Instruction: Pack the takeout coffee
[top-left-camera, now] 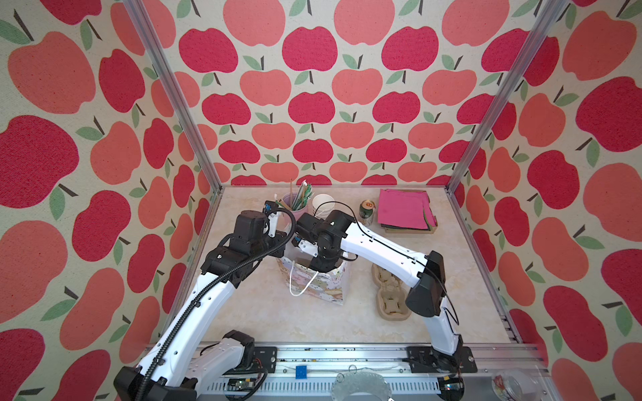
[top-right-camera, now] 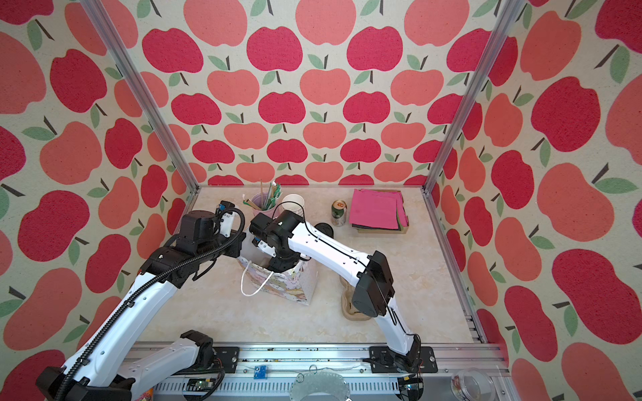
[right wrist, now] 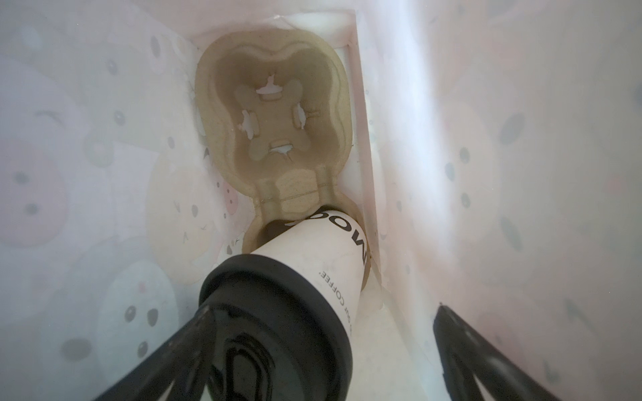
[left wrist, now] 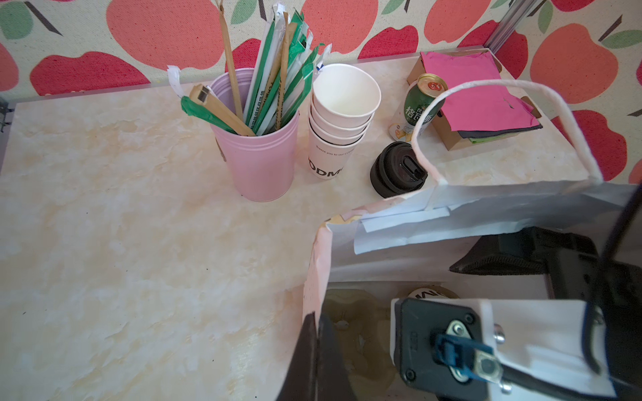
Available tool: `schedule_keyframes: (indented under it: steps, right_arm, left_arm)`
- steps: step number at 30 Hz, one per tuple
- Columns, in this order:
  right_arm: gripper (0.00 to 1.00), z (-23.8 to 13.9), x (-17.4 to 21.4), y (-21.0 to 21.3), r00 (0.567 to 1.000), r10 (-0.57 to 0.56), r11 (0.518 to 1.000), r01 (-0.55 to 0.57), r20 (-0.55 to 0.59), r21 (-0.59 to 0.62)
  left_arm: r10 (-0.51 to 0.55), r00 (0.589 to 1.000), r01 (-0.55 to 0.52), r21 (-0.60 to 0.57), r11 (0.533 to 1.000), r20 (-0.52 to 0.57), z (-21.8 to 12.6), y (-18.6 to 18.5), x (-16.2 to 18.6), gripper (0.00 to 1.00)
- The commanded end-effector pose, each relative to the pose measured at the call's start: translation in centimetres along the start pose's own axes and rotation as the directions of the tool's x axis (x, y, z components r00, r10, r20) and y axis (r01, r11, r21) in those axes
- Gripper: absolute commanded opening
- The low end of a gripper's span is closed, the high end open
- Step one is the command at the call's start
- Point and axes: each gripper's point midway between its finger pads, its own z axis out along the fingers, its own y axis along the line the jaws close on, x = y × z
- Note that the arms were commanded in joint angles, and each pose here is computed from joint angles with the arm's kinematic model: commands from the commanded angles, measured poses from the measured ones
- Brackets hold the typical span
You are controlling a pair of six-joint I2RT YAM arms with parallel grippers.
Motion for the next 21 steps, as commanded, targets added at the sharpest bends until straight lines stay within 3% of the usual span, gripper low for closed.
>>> schedule_keyframes:
  steps: [1,21]
  right_arm:
    - [0.99,-1.9,-1.0,-0.1,0.998,-0.011,1.000,0.011,0.069,0.011]
    - [0.99,-1.5,-0.6,-0.4,0.997,-0.017,1.000,0.016,0.071,0.019]
  left_arm:
    - [0.024,0.999,-0.025,-0.018,1.000,-0.043,-0.2,0.1,0.5,0.00]
    - [0.130,0.989,-0.134,-0.046,0.990,-0.070,0.2,-0.9,0.0,0.00]
